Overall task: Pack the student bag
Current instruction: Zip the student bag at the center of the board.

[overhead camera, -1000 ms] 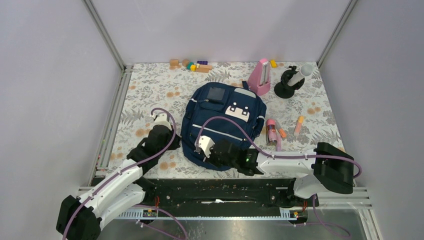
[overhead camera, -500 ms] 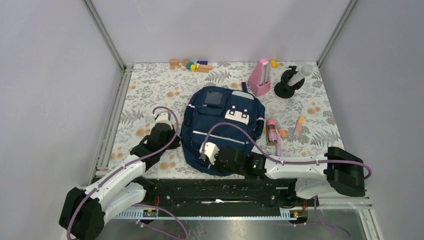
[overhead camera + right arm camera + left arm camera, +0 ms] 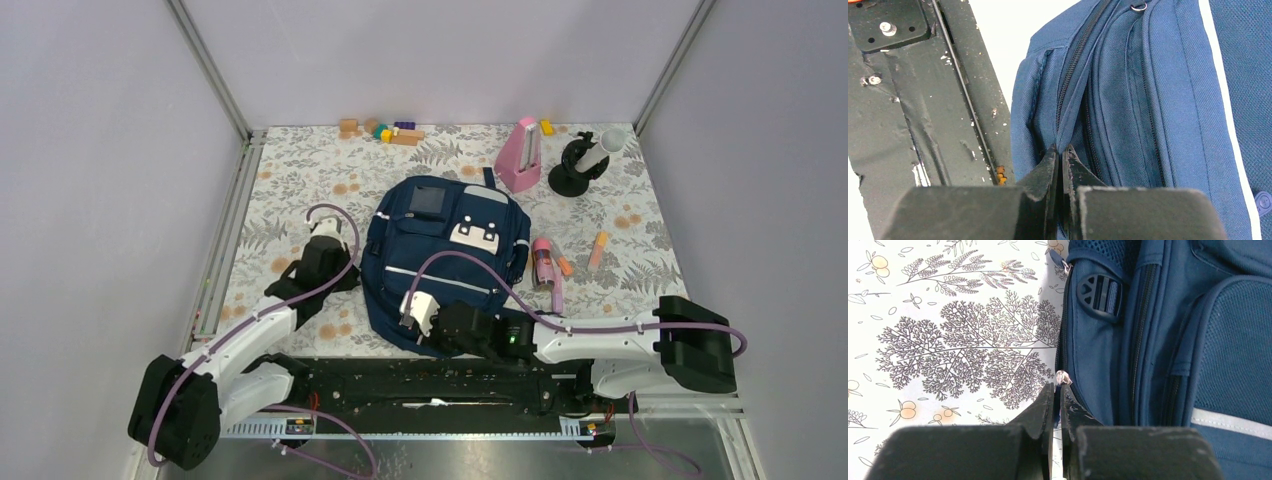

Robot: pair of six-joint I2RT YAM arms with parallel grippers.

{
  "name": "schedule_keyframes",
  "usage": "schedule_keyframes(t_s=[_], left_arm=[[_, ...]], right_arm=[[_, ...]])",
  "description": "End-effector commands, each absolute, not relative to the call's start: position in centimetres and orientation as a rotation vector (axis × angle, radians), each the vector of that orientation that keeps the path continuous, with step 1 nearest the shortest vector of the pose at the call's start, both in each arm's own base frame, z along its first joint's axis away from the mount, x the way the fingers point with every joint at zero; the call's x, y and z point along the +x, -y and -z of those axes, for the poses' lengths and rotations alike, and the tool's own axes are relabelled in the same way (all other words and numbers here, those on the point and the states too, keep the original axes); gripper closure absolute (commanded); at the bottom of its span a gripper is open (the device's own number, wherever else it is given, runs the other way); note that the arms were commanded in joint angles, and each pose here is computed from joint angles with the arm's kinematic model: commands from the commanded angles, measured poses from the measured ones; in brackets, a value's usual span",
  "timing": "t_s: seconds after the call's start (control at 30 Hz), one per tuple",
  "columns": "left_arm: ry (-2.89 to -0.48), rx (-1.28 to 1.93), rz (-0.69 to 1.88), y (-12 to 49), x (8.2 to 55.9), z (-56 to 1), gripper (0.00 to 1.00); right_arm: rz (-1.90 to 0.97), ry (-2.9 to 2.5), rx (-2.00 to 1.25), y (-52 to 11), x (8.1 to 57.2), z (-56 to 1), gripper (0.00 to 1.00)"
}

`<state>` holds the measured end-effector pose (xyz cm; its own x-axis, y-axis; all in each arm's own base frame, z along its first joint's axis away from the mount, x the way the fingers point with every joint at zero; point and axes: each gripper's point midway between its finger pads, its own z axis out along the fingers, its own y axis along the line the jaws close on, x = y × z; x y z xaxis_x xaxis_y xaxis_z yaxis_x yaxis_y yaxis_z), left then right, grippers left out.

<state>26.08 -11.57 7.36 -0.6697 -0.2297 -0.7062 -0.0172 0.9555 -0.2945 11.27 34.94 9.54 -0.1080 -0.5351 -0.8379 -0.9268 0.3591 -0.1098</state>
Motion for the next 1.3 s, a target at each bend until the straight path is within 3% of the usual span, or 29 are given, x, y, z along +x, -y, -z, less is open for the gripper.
schedule_keyframes(t_s=[0.0,1.27], left_arm=[[-2.085,-0.225,0.295,10.3,30.6,-11.9,1.0],[-2.022,-0.184,0.267,9.5,39.6,-13.3,1.0]], right_arm=[[-0.734,-1.744,-1.332,-35.6,7.7,-10.9,1.0],[-0.845,-1.698,-1.382,-35.1,5.3,-12.6,1.0]])
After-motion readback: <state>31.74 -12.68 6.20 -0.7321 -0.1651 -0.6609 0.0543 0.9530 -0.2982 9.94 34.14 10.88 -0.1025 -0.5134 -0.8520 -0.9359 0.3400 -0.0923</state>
